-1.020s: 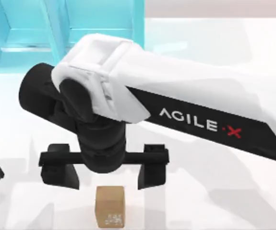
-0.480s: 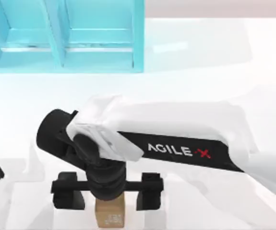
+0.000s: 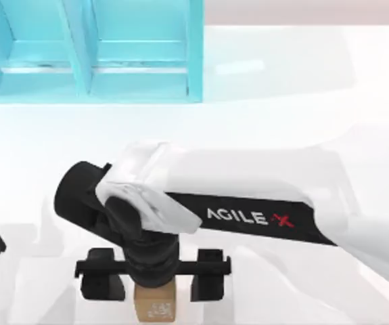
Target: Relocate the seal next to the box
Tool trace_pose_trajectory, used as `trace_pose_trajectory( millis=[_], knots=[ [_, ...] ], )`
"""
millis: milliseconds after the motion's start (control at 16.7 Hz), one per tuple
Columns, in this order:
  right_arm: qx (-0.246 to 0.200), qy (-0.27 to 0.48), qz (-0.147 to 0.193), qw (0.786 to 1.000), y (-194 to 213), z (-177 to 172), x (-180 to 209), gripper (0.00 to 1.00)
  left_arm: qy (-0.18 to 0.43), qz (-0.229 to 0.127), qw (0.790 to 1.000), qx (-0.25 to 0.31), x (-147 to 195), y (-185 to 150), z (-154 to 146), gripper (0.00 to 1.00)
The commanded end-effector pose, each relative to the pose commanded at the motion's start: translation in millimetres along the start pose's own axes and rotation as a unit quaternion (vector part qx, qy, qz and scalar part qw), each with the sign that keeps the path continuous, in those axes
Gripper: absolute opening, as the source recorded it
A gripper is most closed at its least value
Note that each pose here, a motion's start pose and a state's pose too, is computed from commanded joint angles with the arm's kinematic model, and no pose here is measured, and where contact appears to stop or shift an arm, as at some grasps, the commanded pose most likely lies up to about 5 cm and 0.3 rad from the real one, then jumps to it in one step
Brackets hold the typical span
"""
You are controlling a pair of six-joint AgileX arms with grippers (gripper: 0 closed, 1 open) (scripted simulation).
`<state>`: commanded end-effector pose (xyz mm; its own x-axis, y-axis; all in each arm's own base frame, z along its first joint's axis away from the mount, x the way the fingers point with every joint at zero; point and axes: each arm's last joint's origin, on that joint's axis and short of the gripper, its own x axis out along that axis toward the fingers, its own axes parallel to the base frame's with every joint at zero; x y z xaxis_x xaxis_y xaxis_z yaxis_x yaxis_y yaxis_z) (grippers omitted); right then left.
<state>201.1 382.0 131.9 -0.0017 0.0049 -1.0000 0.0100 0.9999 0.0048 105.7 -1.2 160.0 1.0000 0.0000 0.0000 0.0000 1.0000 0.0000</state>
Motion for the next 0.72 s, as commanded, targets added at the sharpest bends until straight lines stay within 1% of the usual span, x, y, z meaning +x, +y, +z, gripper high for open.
trace_pose_trajectory(
  millis=[600,660,720],
  knots=[
    [0.000,0.000,0.000,1.000,0.0,0.0,0.0,0.02,0.000,0.000,1.000,0.000,0.0,0.0,0.0,1.00],
    [0.000,0.000,0.000,1.000,0.0,0.0,0.0,0.00,0.000,0.000,1.000,0.000,0.0,0.0,0.0,1.00],
    [0.000,0.000,0.000,1.000,0.0,0.0,0.0,0.00,0.000,0.000,1.000,0.000,0.0,0.0,0.0,1.00]
  ],
)
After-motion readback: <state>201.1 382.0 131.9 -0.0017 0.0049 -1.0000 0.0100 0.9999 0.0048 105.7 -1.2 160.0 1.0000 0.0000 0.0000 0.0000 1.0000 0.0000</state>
